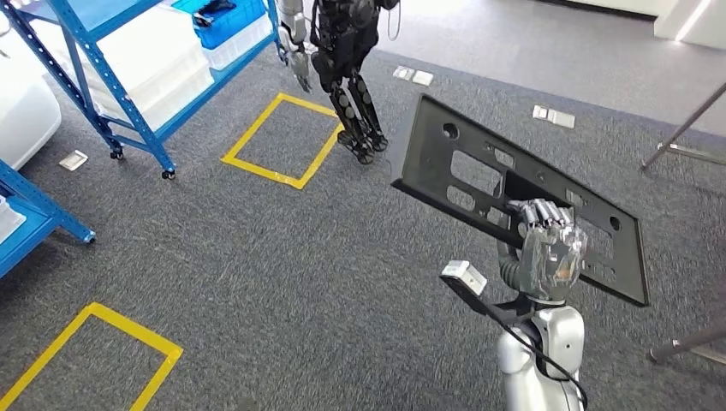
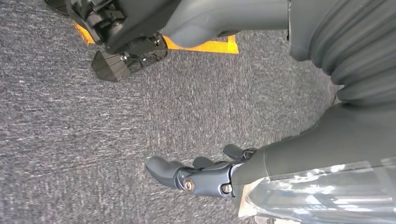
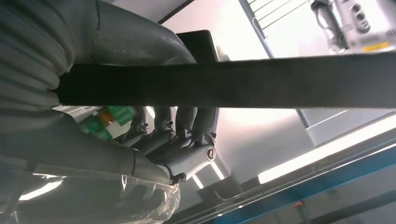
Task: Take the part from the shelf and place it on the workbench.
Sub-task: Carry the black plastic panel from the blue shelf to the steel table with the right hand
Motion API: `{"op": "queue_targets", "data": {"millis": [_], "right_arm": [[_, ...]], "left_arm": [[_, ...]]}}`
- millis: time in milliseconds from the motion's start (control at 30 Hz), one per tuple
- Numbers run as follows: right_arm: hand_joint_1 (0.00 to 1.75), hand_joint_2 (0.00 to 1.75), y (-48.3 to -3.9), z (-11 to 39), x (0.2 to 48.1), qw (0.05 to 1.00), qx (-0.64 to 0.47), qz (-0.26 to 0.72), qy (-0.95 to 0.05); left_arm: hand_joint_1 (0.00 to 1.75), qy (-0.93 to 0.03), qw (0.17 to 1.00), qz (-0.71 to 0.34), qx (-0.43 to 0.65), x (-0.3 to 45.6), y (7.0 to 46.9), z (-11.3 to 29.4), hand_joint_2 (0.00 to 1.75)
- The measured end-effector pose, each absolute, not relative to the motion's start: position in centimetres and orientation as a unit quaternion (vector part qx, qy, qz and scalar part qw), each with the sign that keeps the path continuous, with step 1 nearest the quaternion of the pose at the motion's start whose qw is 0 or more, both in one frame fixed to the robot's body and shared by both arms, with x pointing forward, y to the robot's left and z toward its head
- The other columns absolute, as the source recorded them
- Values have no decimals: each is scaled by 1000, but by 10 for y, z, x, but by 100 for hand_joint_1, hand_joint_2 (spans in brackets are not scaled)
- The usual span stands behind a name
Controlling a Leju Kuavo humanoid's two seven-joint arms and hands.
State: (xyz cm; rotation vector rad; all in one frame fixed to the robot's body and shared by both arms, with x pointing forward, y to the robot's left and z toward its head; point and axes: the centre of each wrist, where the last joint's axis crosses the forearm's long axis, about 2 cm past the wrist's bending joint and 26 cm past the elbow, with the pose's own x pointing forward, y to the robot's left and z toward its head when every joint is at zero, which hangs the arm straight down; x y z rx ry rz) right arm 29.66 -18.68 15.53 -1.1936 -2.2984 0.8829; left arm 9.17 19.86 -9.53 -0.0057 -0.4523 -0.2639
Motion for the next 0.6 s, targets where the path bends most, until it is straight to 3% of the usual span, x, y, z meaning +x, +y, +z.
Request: {"op": "queue_targets", "data": {"millis": [600], "right_arm": [[175, 175, -180, 154, 299, 203, -418, 321, -825]], "left_arm": [[0, -223, 967, -124, -1, 91, 198, -95, 175]]}}
